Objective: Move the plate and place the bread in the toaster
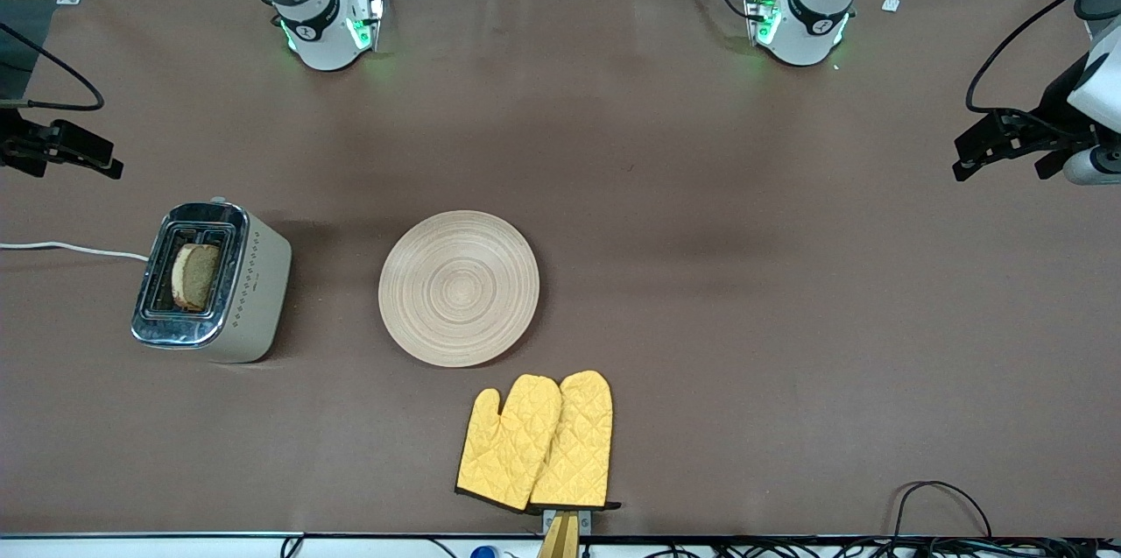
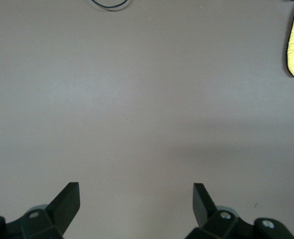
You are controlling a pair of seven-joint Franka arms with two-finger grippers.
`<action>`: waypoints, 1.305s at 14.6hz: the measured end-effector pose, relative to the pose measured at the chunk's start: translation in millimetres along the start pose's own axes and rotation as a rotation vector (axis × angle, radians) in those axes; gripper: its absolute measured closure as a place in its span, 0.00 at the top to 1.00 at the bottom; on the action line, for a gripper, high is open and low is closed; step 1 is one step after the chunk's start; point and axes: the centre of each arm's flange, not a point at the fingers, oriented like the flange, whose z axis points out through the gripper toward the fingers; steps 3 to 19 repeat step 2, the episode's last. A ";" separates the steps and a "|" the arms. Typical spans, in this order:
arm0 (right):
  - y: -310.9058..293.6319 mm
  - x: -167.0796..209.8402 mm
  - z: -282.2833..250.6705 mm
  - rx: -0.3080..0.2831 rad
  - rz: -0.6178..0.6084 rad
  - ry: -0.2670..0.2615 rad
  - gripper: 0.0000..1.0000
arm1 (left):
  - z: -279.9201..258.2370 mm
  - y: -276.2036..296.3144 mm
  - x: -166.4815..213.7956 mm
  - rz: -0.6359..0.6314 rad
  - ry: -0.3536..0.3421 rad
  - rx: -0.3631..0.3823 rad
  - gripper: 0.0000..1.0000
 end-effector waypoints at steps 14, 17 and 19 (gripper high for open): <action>-2.7 0.3 0.4 0.001 -0.021 0.000 1.00 | 0.0 0.0 0.0 0.000 0.000 0.000 1.00; -2.7 0.3 0.4 0.001 -0.021 0.000 1.00 | 0.0 0.0 0.0 0.000 0.000 0.000 1.00; -2.7 0.3 0.4 0.001 -0.021 0.000 1.00 | 0.0 0.0 0.0 0.000 0.000 0.000 1.00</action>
